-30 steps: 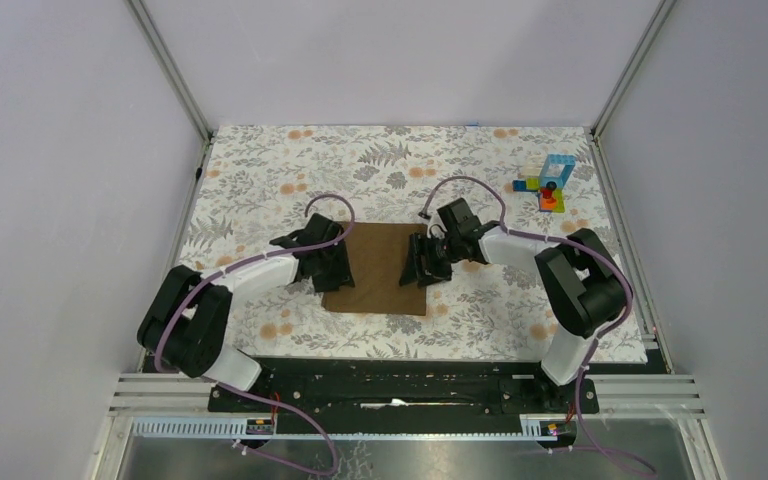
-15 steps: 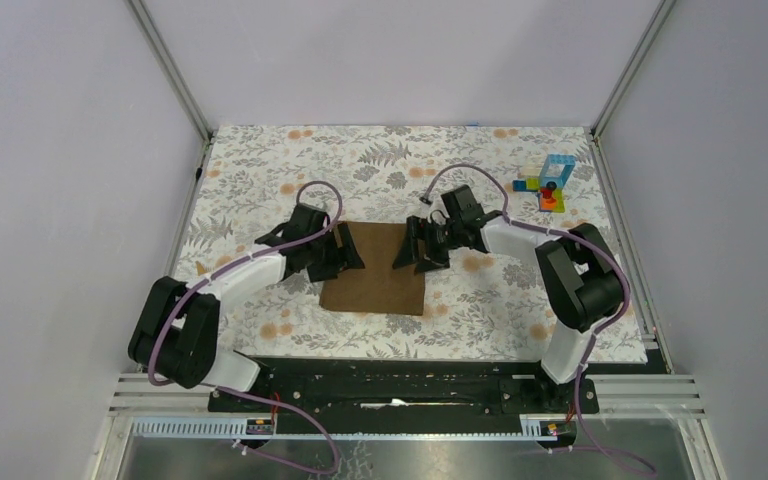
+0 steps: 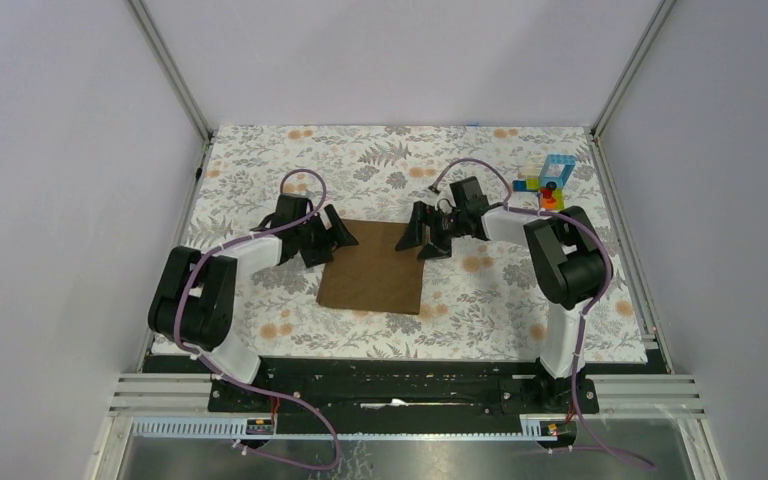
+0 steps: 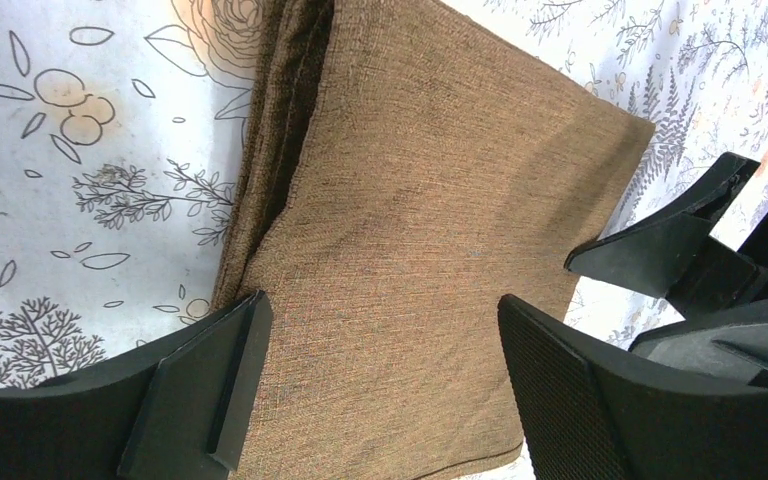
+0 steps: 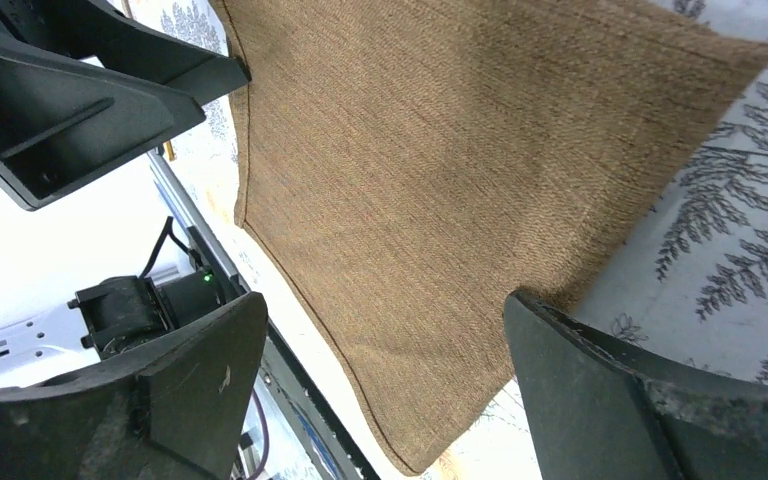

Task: Fold the napkin into a case and place the utensils inside
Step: Smooth out the square-folded napkin at the center of the board.

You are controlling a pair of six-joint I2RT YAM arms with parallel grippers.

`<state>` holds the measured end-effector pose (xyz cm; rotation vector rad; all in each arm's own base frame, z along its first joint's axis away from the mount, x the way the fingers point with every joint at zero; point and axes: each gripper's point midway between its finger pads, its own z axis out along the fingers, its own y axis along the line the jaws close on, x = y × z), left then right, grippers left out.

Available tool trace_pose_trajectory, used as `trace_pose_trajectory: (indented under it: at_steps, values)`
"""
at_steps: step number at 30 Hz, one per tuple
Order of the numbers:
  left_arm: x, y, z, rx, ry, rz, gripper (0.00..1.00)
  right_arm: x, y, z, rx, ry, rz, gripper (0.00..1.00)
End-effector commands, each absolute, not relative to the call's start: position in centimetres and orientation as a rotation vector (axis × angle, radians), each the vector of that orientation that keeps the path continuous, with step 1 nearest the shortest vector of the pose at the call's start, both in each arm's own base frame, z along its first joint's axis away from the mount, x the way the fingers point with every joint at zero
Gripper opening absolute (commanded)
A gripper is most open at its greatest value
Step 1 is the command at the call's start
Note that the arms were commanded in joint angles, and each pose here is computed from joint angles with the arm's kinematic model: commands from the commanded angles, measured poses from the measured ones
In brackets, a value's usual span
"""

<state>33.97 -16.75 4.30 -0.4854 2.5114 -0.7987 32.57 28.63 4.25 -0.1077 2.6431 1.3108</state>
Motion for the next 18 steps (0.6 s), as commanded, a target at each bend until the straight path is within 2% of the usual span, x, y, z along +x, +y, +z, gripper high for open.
trace_pose_trajectory:
  at_steps: [1, 8, 13, 18]
  values:
    - [33.9, -15.4, 4.6, -0.462, 2.493, -0.705, 0.91, 32.8, 27.2, 5.5, -0.139, 2.636, 1.221, 0.96]
    - [36.5, -19.2, 10.1, -0.413, 2.369, -0.985, 0.96, 35.4, 29.8, 8.7, -0.139, 2.539, 1.395, 0.98]
    - [39.8, -20.4, 8.0, -0.453, 2.367, -1.033, 0.97, 38.3, 31.2, 7.8, -0.090, 2.494, 1.443, 0.98]
    - [41.7, -18.1, 4.4, -0.542, 2.392, -0.897, 0.97, 39.9, 29.9, 5.3, -0.024, 2.520, 1.381, 0.98]
